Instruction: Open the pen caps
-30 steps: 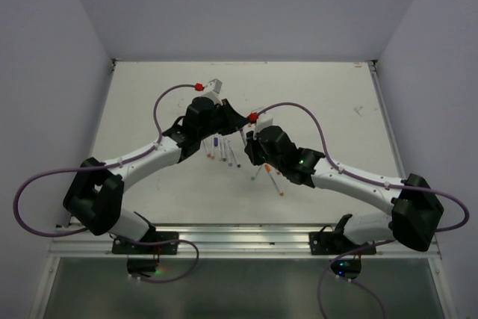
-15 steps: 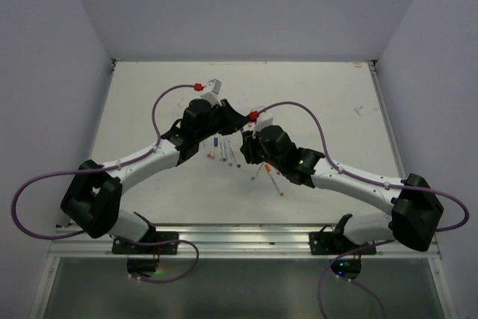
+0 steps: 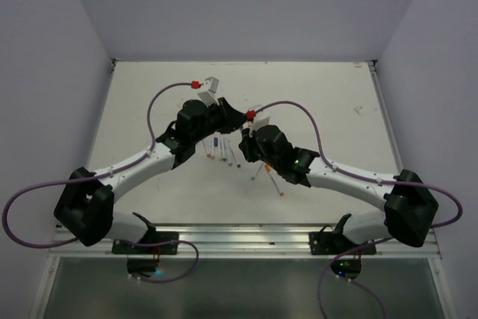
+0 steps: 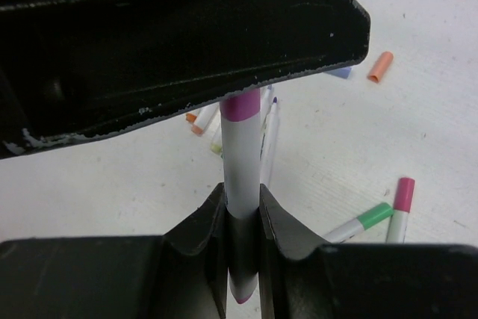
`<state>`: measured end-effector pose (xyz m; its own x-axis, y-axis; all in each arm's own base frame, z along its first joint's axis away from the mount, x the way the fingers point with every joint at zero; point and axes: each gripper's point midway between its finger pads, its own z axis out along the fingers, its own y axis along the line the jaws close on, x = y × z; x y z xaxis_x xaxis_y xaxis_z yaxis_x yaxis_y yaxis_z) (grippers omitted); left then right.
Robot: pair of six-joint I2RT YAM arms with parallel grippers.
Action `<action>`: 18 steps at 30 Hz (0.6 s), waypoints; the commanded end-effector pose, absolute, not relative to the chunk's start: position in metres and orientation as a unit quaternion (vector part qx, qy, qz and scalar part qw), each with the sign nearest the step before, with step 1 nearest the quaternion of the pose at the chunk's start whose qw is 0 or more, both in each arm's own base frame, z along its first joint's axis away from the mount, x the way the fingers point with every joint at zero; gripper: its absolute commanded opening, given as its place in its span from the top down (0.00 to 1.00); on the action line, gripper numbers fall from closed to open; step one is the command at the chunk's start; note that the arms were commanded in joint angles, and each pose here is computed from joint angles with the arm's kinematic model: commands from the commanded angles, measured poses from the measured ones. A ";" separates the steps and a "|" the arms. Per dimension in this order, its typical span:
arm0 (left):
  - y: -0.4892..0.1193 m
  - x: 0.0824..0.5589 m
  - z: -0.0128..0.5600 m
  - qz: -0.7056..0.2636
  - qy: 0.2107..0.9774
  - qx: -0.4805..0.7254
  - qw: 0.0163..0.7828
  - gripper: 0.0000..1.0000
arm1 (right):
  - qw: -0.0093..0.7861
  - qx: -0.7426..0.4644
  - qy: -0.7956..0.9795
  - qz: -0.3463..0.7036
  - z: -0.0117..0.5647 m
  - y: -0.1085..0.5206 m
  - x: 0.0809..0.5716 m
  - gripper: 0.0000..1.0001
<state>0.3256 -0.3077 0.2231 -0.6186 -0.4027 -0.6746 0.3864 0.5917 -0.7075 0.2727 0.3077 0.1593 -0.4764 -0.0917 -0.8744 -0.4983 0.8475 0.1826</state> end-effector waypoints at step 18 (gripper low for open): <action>-0.252 0.389 0.411 -0.463 0.621 -0.055 0.630 1.00 | 0.458 -0.205 0.842 0.201 0.107 0.286 0.251 1.00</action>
<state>0.3385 -0.3048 0.2595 -0.5868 -0.3910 -0.7090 0.4160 0.6056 -0.6783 0.2820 0.3126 0.1829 -0.3559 0.0228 -0.9342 -0.5270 0.8207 0.2208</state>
